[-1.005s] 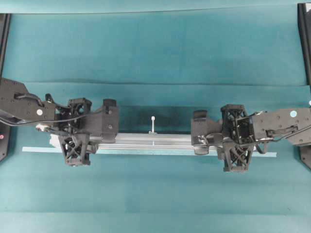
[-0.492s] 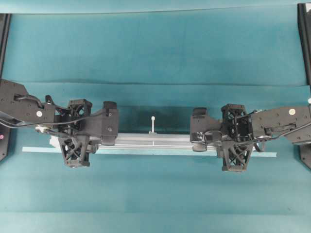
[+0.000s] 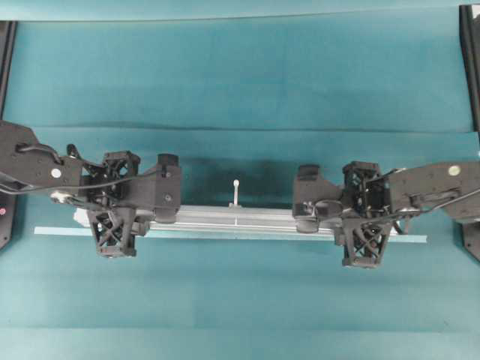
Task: Lift the large metal rail with both hands.
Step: 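Close both grippers on the rail near its left and right ends, then raise the rail with both grippers, lifting it off the table, then lower the held rail back down onto the table with both grippers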
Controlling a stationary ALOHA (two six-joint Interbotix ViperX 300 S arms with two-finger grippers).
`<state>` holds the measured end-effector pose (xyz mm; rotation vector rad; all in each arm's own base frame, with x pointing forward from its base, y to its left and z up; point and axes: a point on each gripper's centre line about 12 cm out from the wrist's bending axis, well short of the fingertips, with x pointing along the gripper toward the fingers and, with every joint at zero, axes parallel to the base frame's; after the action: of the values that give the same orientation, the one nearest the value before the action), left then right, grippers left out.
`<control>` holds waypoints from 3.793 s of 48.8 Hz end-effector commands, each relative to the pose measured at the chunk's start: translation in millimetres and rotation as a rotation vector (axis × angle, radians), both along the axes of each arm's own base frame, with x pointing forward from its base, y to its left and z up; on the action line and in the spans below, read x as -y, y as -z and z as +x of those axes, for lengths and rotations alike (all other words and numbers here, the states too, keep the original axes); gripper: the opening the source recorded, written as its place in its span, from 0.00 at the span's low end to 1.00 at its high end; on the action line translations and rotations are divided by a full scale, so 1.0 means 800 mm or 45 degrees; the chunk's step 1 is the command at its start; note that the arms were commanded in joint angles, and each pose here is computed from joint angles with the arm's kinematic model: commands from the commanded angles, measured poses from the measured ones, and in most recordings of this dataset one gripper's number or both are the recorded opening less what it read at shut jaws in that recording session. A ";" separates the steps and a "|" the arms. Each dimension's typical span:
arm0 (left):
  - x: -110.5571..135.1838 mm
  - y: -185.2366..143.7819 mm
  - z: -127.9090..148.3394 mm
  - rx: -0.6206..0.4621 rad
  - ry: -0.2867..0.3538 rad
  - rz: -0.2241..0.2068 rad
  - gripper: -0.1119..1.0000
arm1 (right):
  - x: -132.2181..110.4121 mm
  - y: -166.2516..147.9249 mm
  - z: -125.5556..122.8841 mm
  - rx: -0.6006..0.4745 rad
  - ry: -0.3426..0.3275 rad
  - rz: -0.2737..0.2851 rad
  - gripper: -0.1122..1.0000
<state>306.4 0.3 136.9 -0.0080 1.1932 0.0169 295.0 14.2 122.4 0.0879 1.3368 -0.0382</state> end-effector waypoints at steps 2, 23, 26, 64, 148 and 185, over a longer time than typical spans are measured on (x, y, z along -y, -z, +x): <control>-0.001 -0.038 0.009 0.059 0.002 0.006 0.42 | -0.003 -0.029 0.005 0.058 -0.001 0.017 0.45; 0.001 -0.114 0.013 0.086 0.002 0.005 0.43 | -0.005 -0.124 -0.012 0.055 -0.003 0.039 0.45; 0.001 -0.128 0.012 0.080 0.000 0.007 0.42 | -0.006 -0.134 -0.012 0.055 -0.001 0.051 0.45; 0.008 -0.236 0.021 0.073 -0.028 -0.012 0.42 | -0.017 -0.240 -0.003 -0.015 -0.025 0.140 0.45; 0.006 -0.392 0.011 0.200 -0.052 -0.024 0.42 | -0.010 -0.380 0.000 0.087 -0.026 0.151 0.45; -0.004 -0.207 -0.016 0.095 -0.074 -0.016 0.42 | 0.014 -0.213 -0.018 -0.130 0.074 0.117 0.45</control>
<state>299.1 1.8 302.0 -0.0427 1.1742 0.0477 284.9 3.9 305.2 0.1976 1.4244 -0.0227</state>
